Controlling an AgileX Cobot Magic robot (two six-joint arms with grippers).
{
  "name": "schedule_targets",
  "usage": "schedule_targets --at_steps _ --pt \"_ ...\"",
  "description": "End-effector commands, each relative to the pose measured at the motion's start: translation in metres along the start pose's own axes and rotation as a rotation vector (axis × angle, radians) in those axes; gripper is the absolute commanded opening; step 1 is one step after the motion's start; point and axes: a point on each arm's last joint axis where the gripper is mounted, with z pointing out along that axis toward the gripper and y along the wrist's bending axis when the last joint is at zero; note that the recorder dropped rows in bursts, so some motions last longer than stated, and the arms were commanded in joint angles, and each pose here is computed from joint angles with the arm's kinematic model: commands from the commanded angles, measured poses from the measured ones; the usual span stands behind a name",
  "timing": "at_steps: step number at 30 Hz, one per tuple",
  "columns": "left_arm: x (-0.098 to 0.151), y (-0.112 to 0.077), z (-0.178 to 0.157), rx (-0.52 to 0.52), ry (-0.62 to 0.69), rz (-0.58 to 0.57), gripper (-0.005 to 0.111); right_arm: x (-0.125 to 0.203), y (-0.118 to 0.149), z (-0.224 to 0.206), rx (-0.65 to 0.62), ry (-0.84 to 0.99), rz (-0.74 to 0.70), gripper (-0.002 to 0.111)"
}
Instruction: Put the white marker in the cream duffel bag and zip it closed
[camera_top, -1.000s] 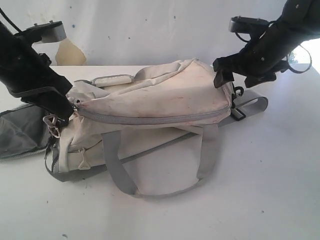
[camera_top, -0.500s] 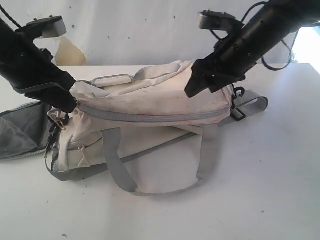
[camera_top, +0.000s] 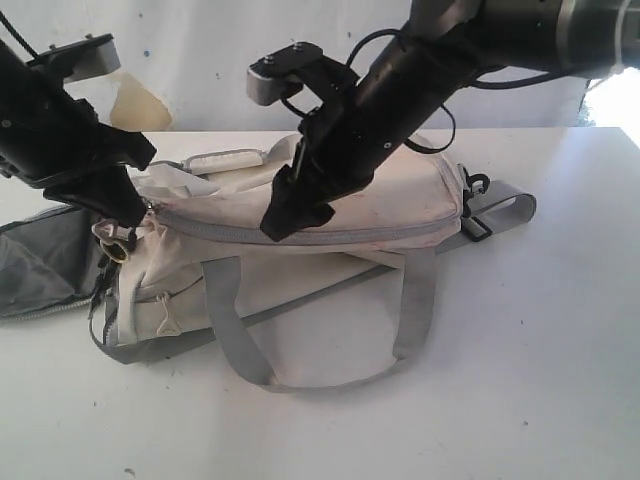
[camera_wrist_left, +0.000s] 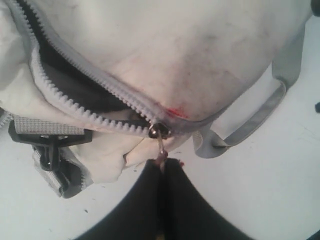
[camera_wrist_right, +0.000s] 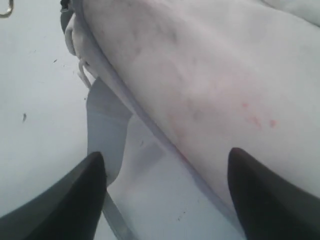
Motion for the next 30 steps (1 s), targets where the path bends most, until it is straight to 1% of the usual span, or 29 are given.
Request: schedule_targets --at_steps 1,5,8,15,20,25,30 --pt "0.002 -0.002 -0.005 0.022 -0.004 -0.071 0.0 -0.012 0.011 0.001 0.035 -0.055 -0.085 0.062" --pt "0.002 -0.007 -0.005 0.078 -0.005 -0.144 0.0 -0.016 0.015 0.007 0.063 -0.082 -0.129 0.055" --pt "0.0 -0.011 -0.006 0.123 -0.016 -0.203 0.0 -0.015 0.019 0.011 0.059 -0.076 -0.151 0.054" --pt "-0.003 -0.01 -0.006 0.12 -0.046 -0.347 0.0 -0.01 0.02 0.015 0.048 -0.065 -0.165 0.054" --pt "-0.002 -0.011 -0.006 0.122 -0.032 -0.358 0.0 -0.012 0.023 0.015 0.022 -0.088 -0.175 0.054" --pt "-0.001 -0.011 -0.006 0.125 -0.018 -0.316 0.0 -0.012 0.022 0.015 0.022 -0.092 -0.176 0.054" --pt "-0.001 -0.012 -0.006 0.133 -0.018 -0.317 0.0 -0.016 0.025 0.018 -0.021 -0.146 -0.183 0.054"
